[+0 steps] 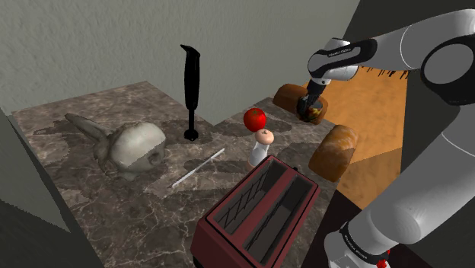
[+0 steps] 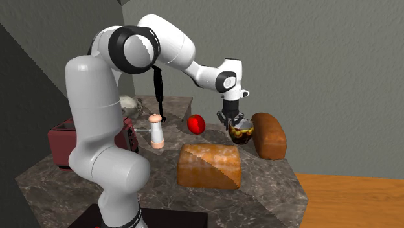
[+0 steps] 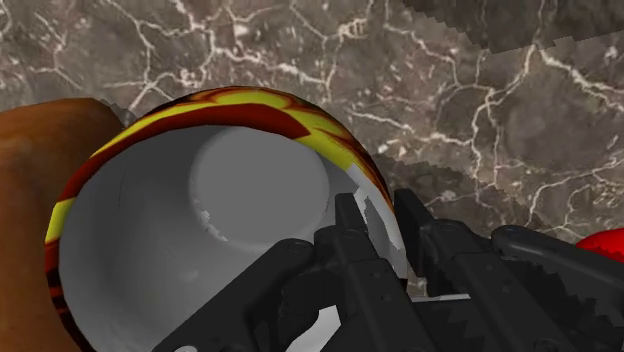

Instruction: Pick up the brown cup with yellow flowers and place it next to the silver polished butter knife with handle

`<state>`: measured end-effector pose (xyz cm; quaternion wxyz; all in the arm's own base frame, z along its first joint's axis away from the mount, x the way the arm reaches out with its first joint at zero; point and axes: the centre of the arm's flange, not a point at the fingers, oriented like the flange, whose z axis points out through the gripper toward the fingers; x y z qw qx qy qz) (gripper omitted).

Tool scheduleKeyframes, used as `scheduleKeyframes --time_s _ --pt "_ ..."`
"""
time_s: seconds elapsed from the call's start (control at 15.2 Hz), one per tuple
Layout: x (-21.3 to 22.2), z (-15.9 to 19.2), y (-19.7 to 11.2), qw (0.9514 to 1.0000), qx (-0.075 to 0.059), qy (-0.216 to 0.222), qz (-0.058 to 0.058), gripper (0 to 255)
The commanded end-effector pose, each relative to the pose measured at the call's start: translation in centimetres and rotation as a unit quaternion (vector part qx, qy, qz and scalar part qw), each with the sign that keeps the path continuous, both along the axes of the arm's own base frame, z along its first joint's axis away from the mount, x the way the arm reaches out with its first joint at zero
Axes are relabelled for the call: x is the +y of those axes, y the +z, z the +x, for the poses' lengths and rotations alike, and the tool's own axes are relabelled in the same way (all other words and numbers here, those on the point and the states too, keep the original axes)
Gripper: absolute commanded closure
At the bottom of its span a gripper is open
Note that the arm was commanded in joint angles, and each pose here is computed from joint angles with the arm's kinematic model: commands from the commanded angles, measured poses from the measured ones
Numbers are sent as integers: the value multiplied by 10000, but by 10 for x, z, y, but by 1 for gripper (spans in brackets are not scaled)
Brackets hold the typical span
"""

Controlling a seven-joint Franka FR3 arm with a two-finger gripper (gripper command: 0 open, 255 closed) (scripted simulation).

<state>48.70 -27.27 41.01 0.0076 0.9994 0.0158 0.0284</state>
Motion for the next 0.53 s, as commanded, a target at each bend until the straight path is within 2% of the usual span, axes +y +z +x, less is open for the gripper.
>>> scheduleKeyframes --time_s 0.0,0.46 --pt "0 1 11 10000 -2 -1 -1 255" --pt "0 1 48 10000 -2 -1 -1 255"
